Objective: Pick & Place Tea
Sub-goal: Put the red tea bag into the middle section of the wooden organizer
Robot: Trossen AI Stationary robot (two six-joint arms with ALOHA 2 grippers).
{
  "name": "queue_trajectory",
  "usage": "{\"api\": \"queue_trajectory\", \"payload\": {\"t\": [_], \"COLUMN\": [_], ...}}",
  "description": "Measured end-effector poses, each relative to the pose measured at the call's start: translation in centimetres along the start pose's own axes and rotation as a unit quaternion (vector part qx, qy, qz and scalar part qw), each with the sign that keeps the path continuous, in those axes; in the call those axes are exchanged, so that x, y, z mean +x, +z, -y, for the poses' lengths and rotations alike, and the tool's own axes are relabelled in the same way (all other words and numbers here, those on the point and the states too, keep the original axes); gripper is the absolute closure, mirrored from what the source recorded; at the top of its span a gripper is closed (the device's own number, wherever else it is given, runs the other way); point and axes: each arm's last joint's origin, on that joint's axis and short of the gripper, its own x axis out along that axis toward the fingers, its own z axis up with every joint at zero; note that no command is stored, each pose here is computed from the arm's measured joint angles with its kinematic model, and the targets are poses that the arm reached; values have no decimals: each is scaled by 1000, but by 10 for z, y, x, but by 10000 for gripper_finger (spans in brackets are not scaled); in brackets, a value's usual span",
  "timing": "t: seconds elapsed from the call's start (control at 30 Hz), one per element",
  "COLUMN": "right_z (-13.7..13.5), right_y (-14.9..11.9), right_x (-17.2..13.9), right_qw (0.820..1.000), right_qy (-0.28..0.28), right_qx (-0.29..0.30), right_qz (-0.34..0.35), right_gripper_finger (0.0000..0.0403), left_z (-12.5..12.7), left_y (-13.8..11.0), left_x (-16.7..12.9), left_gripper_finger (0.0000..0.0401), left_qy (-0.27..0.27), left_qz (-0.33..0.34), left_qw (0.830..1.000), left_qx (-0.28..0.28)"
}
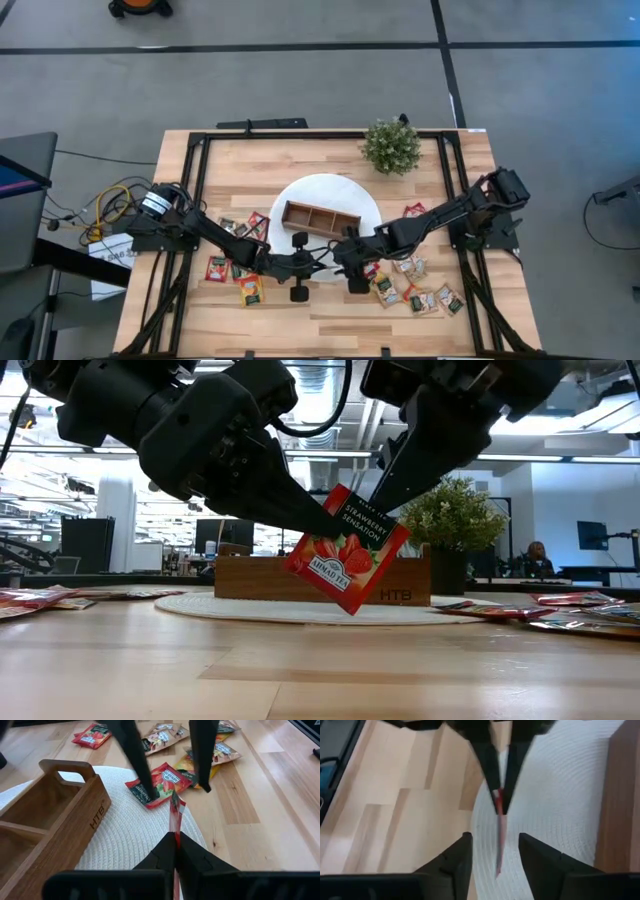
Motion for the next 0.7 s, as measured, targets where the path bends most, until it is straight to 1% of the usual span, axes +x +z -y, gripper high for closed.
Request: {"api": "queue_trajectory", "payload": {"t": [0.03, 0.17, 0.3, 0.4, 0.5, 0.7], "right_z": [-1, -4, -5, -4, -6, -7], "right_y": [0, -1, -2, -9, -4, -3], "right_x": [0, 0, 3, 12, 9, 10], "right_qw": [1000, 998, 998, 998, 998, 998], "right_qy": [-3, -49, -48, -46, -42, -49], "right_qx": [-5, -28, -34, -36, -35, -43], "right_qz": [1, 8, 4, -18, 1, 10], "right_gripper_finger": [268, 309, 340, 347, 345, 344], "left_z": [0, 0, 0, 0, 0, 0], "left_y": [0, 0, 0, 0, 1, 2], "left_x": [0, 0, 0, 0, 0, 0], "left_gripper_finger": [401, 401, 401, 401, 401, 401], "left_qy": [0, 0, 0, 0, -1, -1], "left_qz": [0, 0, 1, 2, 4, 8], "left_qw": [1000, 1000, 1000, 1000, 1000, 1000], "left_qx": [0, -1, -2, -2, -5, -7]}}
